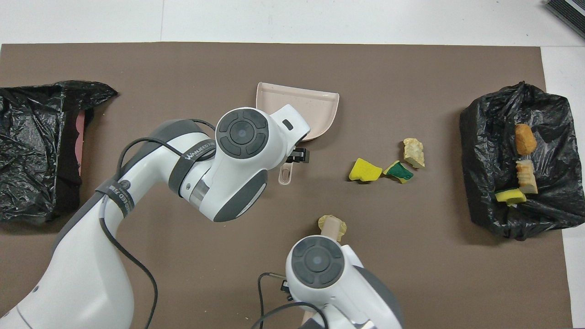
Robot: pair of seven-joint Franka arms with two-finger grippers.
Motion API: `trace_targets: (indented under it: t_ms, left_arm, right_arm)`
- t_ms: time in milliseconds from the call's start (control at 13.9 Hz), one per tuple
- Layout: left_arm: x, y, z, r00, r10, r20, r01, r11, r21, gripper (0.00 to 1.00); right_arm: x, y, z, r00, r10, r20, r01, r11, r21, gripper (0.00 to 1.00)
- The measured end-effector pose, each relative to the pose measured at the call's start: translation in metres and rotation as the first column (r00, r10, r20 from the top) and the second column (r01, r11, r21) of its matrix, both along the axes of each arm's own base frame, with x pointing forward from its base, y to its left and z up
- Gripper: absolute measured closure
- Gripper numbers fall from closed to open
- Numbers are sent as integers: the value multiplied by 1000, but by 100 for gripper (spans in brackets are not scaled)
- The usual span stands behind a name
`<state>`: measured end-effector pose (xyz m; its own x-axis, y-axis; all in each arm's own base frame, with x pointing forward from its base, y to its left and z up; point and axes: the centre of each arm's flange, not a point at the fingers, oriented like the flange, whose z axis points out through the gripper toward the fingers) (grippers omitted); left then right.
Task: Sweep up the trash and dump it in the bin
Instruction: 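Grasp the dustpan with the left gripper while the right gripper grasps the brush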
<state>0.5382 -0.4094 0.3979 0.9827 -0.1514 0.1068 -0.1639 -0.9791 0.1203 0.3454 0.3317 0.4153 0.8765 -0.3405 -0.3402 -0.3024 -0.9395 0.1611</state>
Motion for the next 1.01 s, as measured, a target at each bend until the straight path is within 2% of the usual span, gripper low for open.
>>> trace_targets:
  t_ms: [144,288,360,503,575,647,791,1007]
  left_arm:
    - [-7,-11,-22,1000,0,12,0,1000,22,0]
    - [-7,-15,-35,1000,-2,21,1,999,34,0]
    - [-6,-15,-38,1000,-3,19,2,999,36,5]
    - [-6,-15,-38,1000,-3,18,2,999,36,30]
    - [-6,-15,-38,1000,-3,18,2,999,37,31]
    - [-6,-15,-38,1000,-3,18,3,999,37,38]
    - [-7,-15,-38,1000,-9,20,8,999,39,66]
    - [-7,-15,-37,999,-43,27,42,998,54,68]
  right_arm:
    - [21,-39,12,1000,-12,12,12,1000,-18,74]
    - [43,-75,8,999,41,32,-39,998,-58,74]
    - [53,-91,5,996,77,38,-74,994,-79,74]
    - [74,-125,-1,988,150,43,-145,984,-106,74]
    - [87,-144,-5,982,182,53,-176,980,-95,74]
    - [100,-164,-9,976,207,66,-202,977,-75,74]
    - [122,-202,-16,961,259,96,-255,966,-53,74]
    - [145,-245,-25,932,332,147,-328,943,-50,74]
